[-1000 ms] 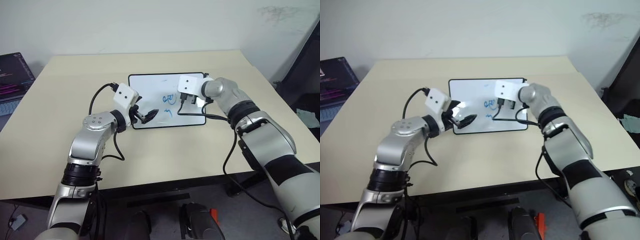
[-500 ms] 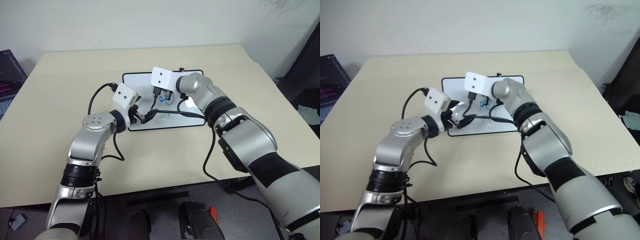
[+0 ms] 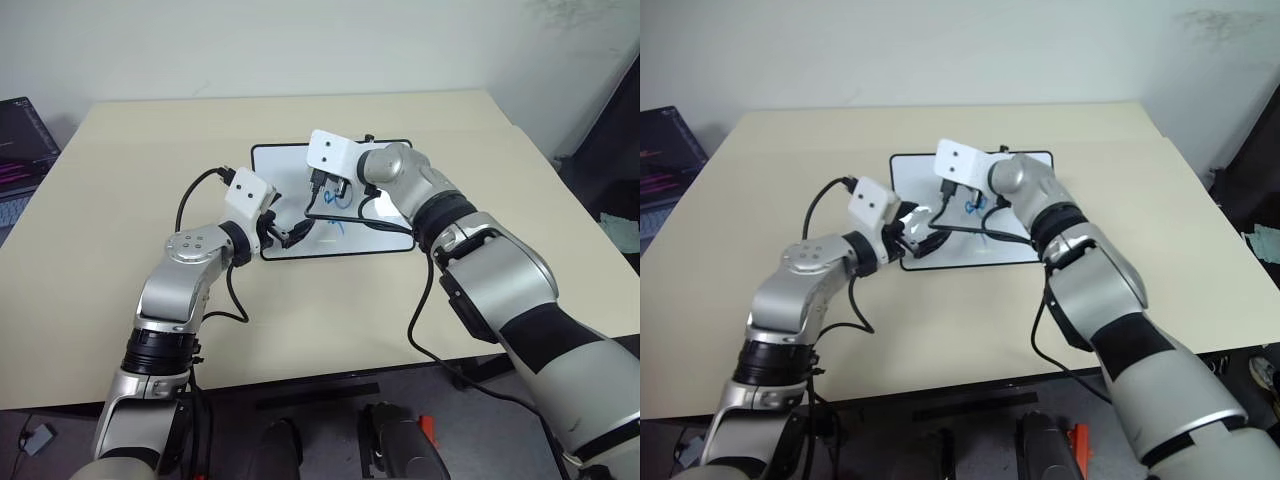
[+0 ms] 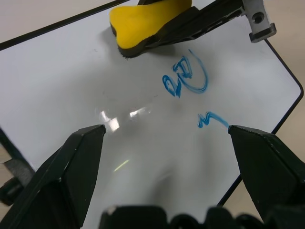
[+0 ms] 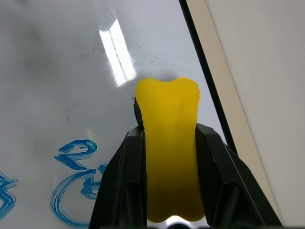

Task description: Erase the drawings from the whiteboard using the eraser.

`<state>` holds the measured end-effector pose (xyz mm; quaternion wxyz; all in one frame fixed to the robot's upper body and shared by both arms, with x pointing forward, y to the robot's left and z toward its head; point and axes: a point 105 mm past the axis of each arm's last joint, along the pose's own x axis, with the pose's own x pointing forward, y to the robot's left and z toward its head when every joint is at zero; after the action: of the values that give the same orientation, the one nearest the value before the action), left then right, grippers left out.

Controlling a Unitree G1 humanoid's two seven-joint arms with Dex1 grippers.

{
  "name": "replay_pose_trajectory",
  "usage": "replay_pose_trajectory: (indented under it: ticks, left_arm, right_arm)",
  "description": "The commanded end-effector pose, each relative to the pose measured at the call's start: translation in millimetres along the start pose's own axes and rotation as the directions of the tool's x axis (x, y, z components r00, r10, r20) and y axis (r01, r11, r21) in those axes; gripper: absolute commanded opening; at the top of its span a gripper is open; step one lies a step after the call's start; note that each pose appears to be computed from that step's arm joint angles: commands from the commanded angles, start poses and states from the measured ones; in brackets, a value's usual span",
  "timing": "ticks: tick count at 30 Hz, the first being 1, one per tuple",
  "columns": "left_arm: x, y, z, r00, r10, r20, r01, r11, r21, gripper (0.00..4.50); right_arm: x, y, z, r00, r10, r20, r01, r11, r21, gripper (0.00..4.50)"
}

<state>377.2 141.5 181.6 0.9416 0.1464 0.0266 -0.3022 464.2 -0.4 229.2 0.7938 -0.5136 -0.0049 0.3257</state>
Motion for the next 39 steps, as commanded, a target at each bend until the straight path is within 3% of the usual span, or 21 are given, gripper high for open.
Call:
replay_pose_trajectory:
  ticks: [1,10,23,36,39]
  left_arm:
    - [-2.0,1.6,17.1,0.998,0.003,0.056,-0.005,0.999,0.036,4.50]
    - [1.9,-0.4,19.4,0.998,-0.016,0.059,0.013,0.999,0.042,4.50]
    - [4.9,-1.6,22.4,0.997,-0.029,0.065,0.026,0.998,0.049,4.50]
    - [0.3,0.4,19.9,0.998,-0.013,0.059,0.010,0.999,0.047,4.50]
    - [-1.7,0.8,18.4,0.998,-0.004,0.057,0.002,0.999,0.044,4.50]
  right_arm:
    - [-8.8,-5.7,-35.7,0.995,0.000,-0.095,0.001,1.000,0.010,1.01]
    - [-22.9,-5.1,-80.4,0.981,0.030,-0.191,-0.026,0.999,0.027,1.01]
    - [-34.2,-5.6,-107.0,0.968,0.044,-0.248,-0.038,0.999,0.027,1.01]
    - [-6.6,-6.6,-23.1,0.999,-0.010,-0.053,0.011,1.000,0.022,1.01]
    - [0.8,-1.7,9.3,1.000,-0.009,0.019,0.008,1.000,0.012,1.01]
